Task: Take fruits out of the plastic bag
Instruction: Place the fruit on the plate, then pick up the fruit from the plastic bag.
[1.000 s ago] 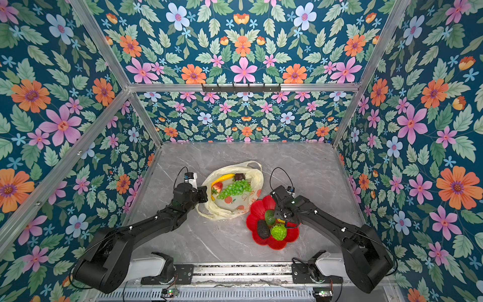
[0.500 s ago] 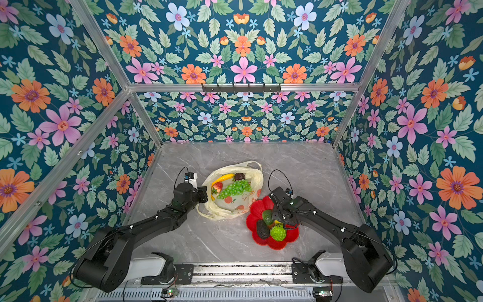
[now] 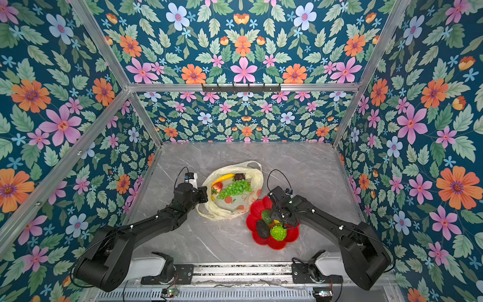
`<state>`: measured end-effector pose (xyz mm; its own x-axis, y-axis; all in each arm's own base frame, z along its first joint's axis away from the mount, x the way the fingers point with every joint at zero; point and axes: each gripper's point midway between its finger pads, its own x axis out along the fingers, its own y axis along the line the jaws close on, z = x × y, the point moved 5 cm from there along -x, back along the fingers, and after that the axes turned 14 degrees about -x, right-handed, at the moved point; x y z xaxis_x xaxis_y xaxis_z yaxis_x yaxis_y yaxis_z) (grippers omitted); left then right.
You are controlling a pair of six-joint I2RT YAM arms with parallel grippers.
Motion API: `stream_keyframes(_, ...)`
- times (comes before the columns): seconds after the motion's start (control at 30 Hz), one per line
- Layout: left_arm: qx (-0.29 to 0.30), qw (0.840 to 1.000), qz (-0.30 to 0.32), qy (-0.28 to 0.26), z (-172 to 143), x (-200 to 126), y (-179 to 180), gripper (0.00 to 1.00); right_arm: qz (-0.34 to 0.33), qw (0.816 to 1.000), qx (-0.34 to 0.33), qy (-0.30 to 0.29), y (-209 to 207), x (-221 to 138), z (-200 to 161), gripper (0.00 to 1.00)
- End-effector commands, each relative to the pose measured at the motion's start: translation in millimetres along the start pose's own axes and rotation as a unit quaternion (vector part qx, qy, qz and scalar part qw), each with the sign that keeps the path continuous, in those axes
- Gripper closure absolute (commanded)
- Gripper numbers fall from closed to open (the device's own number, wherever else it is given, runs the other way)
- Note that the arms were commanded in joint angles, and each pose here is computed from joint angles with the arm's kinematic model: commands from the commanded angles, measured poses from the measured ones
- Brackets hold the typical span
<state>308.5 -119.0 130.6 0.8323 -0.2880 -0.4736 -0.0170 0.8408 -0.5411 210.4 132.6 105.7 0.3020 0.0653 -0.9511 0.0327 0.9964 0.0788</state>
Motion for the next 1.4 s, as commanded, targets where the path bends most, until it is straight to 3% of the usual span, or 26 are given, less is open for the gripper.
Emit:
stream_keyframes(0.0, 0.001, 1.0, -0.007, -0.008, 4.5, 0.7, -3.6, 1.0, -0.009, 1.0, -0.006, -0.003, -2.4, -5.0, 1.0, 0.24)
stream_keyframes(0.43, 0.002, 1.0, -0.011, -0.004, 4.0, 1.0, -4.7, 1.0, -0.011, 0.997, -0.045, -0.065, 9.5, -43.5, 33.2, 0.25)
stream_keyframes(0.77, 0.004, 1.0, -0.019, 0.009, 1.2, 4.7, -7.8, 1.0, 0.047, 0.982, -0.138, -0.12, 94.5, -66.1, 90.8, 0.27)
stream_keyframes(0.9, 0.004, 1.0, -0.022, 0.011, 1.3, 4.1, -8.8, 1.0, 0.082, 0.975, -0.164, -0.123, 133.0, -60.7, 115.0, 0.29)
stream_keyframes(1.37, 0.007, 0.999, -0.036, 0.015, 1.3, 2.0, -14.7, 1.0, 0.07, 0.967, -0.228, -0.093, 203.7, 1.5, 169.0, 0.4)
